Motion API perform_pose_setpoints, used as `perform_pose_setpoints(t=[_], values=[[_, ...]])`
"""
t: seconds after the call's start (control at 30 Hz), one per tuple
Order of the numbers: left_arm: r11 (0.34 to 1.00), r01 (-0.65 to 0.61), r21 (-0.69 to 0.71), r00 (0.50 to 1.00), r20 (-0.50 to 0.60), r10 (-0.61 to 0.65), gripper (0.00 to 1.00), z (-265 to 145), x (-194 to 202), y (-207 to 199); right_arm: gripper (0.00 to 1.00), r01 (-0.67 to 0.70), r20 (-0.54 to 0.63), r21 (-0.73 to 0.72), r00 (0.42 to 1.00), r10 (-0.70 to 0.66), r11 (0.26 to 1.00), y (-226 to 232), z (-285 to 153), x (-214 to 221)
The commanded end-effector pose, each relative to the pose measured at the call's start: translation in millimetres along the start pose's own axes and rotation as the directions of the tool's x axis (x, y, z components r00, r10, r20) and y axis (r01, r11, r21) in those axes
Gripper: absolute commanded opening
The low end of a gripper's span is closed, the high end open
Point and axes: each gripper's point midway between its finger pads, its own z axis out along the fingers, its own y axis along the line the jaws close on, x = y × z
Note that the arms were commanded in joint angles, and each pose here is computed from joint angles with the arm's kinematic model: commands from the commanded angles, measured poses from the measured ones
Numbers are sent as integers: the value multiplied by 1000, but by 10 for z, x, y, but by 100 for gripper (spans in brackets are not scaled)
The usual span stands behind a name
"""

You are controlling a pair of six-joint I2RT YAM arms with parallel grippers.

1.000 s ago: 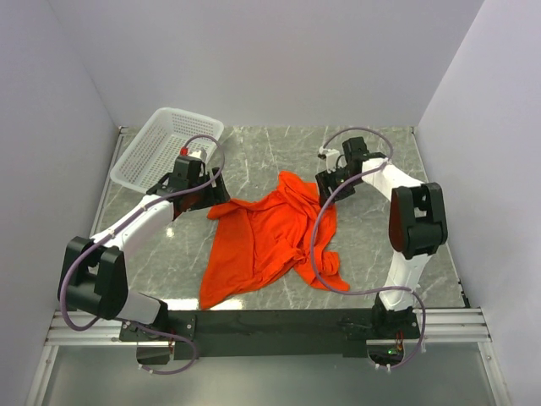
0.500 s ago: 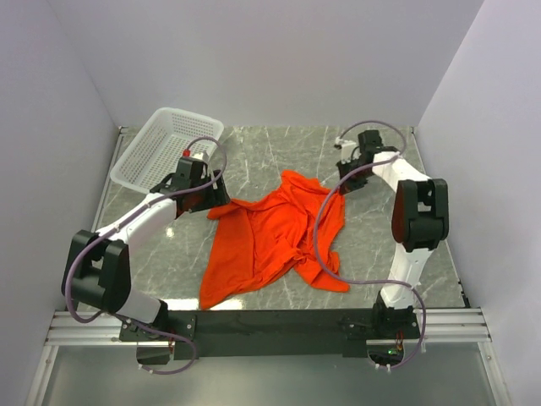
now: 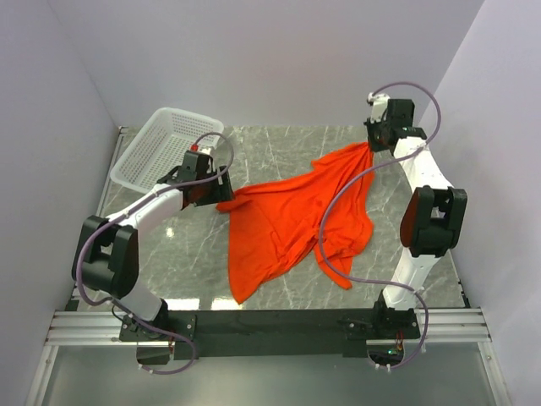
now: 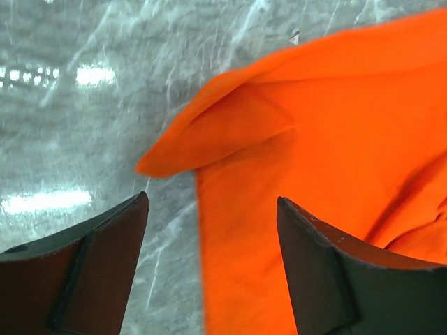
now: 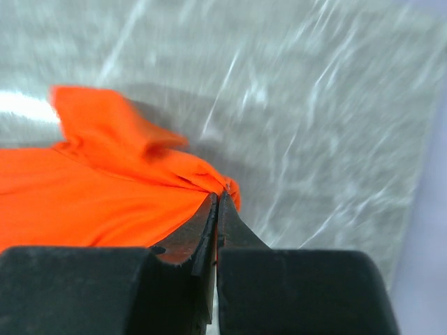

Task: Fold and stack the t-shirts
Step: Flatten the tshirt out

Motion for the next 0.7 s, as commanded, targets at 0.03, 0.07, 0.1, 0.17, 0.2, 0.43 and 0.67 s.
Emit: perform_pose_setpoints(t=[0.03,0.07,0.1,0.17,0.2,0.43,0.67], values=[[998,-62,24,997,49,61,79,-1,-240,-119,0,16,99,61,995,-22,998,-153,-57,-424],[998,-68,19,996,51,67,79,14,-262,-118,0,31,93,37,995,-34,999,-112,-47,-401],[996,-83,21,995,65,81,79,13,-345,-148,0,36,72,19,997,-37,999,-81,-38,-325],[995,-96,4,994,54,96,78,99,-380,-131,0,56,60,-20,997,-55,998,-3,-31,-263],[993,-116,8,990,76,115,78,102,-515,-186,0,57,44,-34,997,-55,998,29,-20,-191],[978,-207,-26,978,6,207,70,527,-704,-258,0,54,25,-74,998,-52,996,126,-55,-67],[952,-289,-99,956,-80,282,63,613,-540,-150,0,44,9,-71,999,-43,996,113,-57,19]])
